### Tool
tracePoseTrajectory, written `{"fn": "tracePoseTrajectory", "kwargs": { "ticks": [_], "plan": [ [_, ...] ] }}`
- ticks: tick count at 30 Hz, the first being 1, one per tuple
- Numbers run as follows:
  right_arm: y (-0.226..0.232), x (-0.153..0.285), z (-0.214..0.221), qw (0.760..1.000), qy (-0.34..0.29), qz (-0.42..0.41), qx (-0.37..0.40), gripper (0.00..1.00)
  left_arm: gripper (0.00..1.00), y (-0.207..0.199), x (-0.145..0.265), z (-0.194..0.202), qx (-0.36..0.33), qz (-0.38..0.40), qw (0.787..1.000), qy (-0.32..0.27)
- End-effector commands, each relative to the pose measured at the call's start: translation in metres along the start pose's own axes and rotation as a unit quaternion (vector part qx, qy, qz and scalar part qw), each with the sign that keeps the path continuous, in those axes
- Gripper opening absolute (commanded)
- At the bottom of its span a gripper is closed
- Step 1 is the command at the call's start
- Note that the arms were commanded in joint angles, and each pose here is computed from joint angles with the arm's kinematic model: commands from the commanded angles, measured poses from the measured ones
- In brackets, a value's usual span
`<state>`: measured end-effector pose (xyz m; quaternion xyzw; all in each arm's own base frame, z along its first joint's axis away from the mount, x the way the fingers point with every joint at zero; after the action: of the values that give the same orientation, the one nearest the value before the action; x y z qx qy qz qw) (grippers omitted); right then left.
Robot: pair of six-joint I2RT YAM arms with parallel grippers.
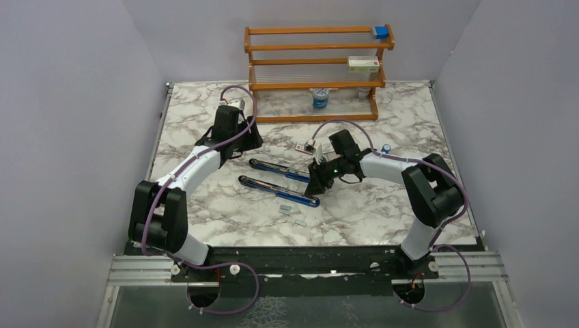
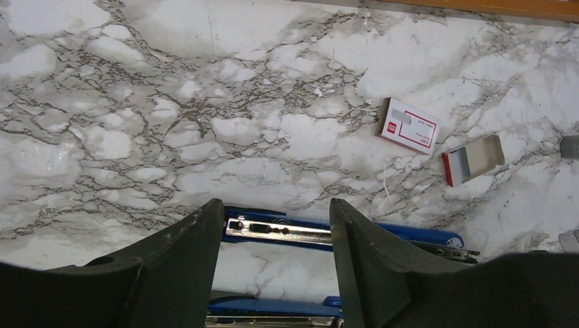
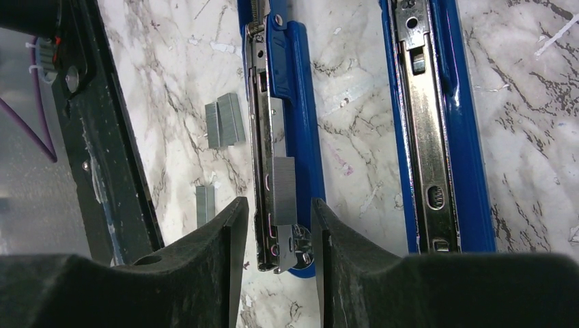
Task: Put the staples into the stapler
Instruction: Pick up the stapler.
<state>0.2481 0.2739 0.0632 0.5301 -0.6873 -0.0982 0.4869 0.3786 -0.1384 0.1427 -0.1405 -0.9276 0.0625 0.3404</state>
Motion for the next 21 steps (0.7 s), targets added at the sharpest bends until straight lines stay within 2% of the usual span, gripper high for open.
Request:
{"fn": "tracePoseTrajectory", "kwargs": {
  "ticks": [1,14,21],
  "plan": [
    [-0.0104,-0.0025,0.0072,1.000,0.005,0.011,-0.017,0.42,0.61,-0.0096,0.0011,-0.0121,-0.008,0.018,1.000,-0.008],
    [-0.0095,-0.0041,0.0134,1.000,0.014,-0.002,-0.027,0.39,0.61,-0.0132,0.0010,-0.0153,-0.009,0.019,1.000,-0.012],
    [-0.0096,-0.0044,0.0128,1.000,0.013,-0.005,-0.027,0.31,0.61,-0.0131,0.0011,-0.0139,-0.010,0.017,1.000,-0.011]
  ]
}}
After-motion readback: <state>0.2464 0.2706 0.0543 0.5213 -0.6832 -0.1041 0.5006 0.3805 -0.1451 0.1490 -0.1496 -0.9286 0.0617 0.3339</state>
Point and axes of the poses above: each gripper's point midway between its finger pads, its own x axis back along the fingers, its own y axis along the line the jaws close on, z = x × y, the point moved 2 cm from there along x, back along the fingers, and after that the axes turned 13 degrees about -x, right-handed, at the moved point
